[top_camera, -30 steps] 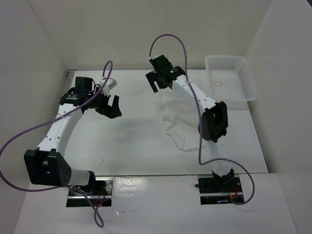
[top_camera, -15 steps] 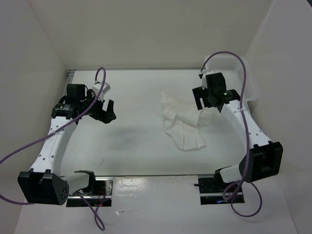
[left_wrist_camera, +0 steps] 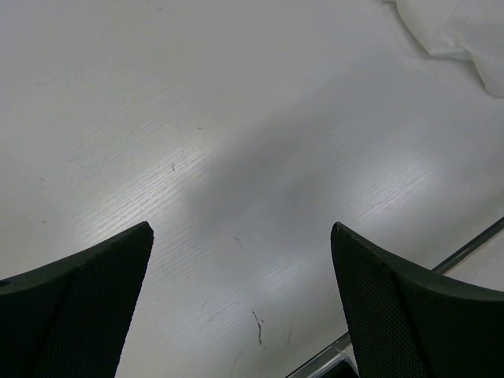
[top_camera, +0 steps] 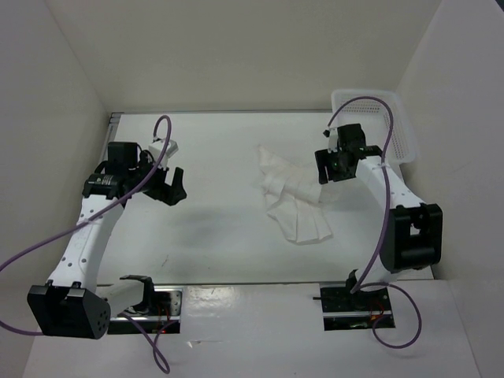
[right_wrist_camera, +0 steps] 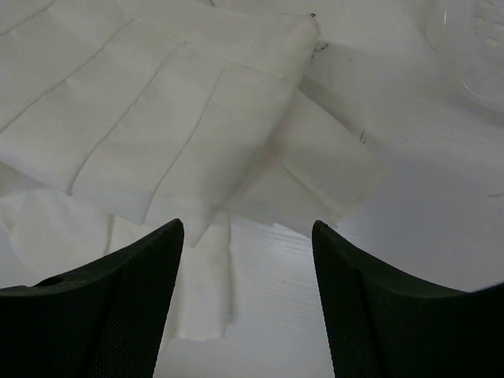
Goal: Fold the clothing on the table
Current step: Flatten the skirt out
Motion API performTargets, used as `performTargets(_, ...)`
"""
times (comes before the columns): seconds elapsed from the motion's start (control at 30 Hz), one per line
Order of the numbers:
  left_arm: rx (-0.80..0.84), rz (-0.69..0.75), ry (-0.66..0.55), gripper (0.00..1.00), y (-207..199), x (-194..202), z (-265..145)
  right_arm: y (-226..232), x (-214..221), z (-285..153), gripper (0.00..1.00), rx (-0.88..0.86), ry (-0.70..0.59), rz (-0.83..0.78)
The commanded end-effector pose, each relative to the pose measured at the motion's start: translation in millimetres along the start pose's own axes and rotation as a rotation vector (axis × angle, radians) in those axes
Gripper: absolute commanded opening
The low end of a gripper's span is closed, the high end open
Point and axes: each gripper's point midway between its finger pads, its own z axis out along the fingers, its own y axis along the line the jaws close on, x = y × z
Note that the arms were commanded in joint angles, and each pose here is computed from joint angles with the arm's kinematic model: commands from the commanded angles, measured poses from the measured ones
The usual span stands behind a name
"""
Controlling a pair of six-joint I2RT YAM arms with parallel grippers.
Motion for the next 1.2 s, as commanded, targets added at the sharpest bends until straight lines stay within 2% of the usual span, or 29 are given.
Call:
performTargets(0.0, -0.018, -0.007, -0.018, 0.99, 0, 0, -6, 6, -28, 10, 0.71, -0.071, -0.072, 0.025)
performTargets(0.03, -0.018, -0.007, -0.018, 0.99, 0, 0, -6, 8, -32, 12, 0.68, -0.087, -0.079, 0.024)
performTargets(0.43, -0.031, -0.017, -0.008, 0.99, 3, 2, -7, 12, -38, 43, 0.61, -0.158, -0.069, 0.047)
performTargets(0.63, -0.045, -0.027, 0.001, 0.99, 8, 4, -6, 6, -32, 57, 0.55, -0.178, -0.047, 0.074)
performTargets(0.77, -0.043, -0.031, 0.009, 0.99, 9, 6, -4, 9, -25, 69, 0.44, -0.199, -0.021, 0.07)
performTargets(0.87, -0.04, -0.035, 0.017, 0.99, 9, 7, -2, 9, -27, 71, 0.25, -0.199, -0.02, 0.07)
performTargets(0.9, -0.04, -0.035, 0.017, 0.99, 9, 7, -2, 9, -24, 74, 0.1, -0.2, -0.011, 0.071)
performTargets(0.97, -0.04, -0.035, 0.017, 0.99, 9, 7, -2, 7, -38, 63, 0.0, -0.198, -0.036, 0.056)
performTargets(1.07, -0.04, -0.035, 0.017, 0.99, 9, 7, -2, 12, -77, 24, 0.0, -0.227, -0.139, 0.035)
performTargets(1.1, -0.04, -0.035, 0.017, 0.99, 9, 7, -2, 15, -77, 17, 0.0, -0.241, -0.142, 0.034)
performTargets(1.17, -0.04, -0.035, 0.017, 0.99, 9, 7, -2, 37, -98, -9, 0.0, -0.292, -0.184, -0.009)
